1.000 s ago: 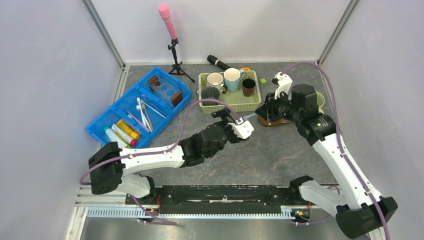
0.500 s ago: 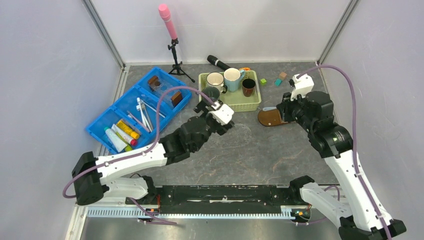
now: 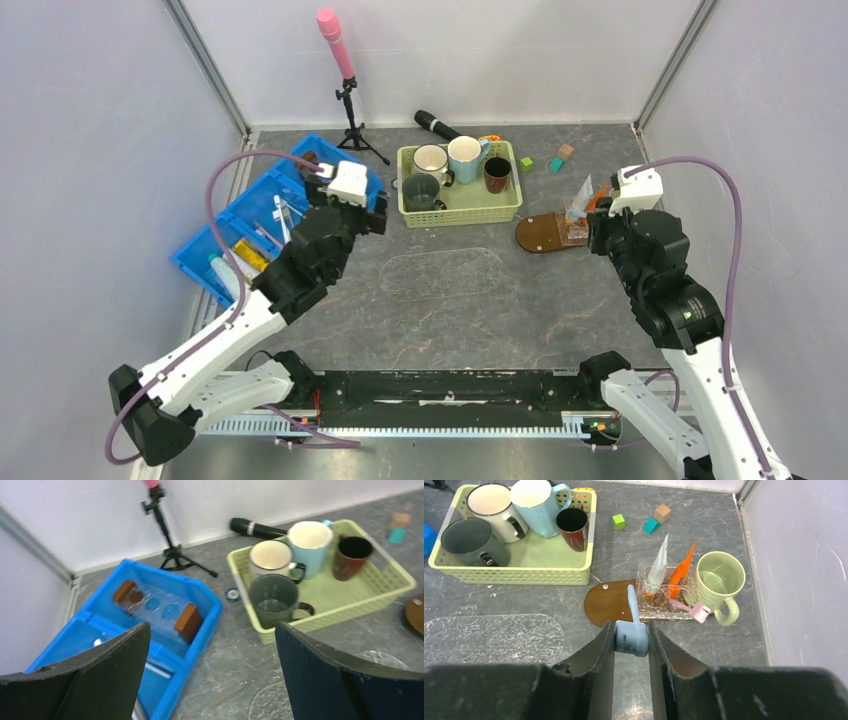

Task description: Prepare toiletry sets of a toothbrush and toothpaste on the tray

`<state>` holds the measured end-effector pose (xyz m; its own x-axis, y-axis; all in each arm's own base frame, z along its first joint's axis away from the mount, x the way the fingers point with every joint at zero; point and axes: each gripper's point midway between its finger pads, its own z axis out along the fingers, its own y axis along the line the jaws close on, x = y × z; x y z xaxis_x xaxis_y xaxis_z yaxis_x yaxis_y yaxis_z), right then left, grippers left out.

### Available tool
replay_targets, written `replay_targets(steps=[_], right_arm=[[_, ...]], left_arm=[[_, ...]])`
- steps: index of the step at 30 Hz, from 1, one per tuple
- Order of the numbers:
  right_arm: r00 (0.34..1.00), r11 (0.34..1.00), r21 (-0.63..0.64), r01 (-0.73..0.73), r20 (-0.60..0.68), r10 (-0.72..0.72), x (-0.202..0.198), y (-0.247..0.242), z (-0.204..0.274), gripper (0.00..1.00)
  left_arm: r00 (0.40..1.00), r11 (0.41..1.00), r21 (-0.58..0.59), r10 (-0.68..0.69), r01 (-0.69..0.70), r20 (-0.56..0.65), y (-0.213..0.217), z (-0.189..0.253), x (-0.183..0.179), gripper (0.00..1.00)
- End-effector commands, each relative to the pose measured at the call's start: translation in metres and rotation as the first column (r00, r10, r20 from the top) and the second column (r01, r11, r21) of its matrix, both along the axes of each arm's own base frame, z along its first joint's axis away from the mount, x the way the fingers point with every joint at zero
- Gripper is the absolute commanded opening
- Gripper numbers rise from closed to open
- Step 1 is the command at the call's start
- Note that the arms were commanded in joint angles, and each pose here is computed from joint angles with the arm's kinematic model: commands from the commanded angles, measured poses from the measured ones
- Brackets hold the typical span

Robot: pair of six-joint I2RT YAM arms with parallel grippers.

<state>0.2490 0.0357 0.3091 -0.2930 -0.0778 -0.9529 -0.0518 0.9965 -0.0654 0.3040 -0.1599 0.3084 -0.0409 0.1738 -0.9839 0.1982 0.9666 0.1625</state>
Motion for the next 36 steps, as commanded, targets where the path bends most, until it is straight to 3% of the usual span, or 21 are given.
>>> replay_targets(steps=[1, 13, 36], right_arm=[[0.994, 0.997, 0.013, 0.078, 0.08, -0.079, 0.004, -0.012, 0.008, 0.0], [0.979, 0.985, 0.023, 0.173, 0.109, -0.174, 0.013, -0.024, -0.018, 0.0], [0.98, 0.979, -0.052, 0.196, 0.049, -0.194, 0.036, -0.023, -0.063, 0.0]], left_arm=[[0.99, 0.98, -0.14, 0.14, -0.143, -0.028, 0.043, 0.012, 0.002, 1.0], [0.92, 0.899, -0.223, 0.391, -0.376, 0.026, 0.127, 0.015, -0.015, 1.0], [0.901, 0.886, -0.212, 0.432, -0.413, 0.049, 0.137, 0.005, -0.016, 1.0]])
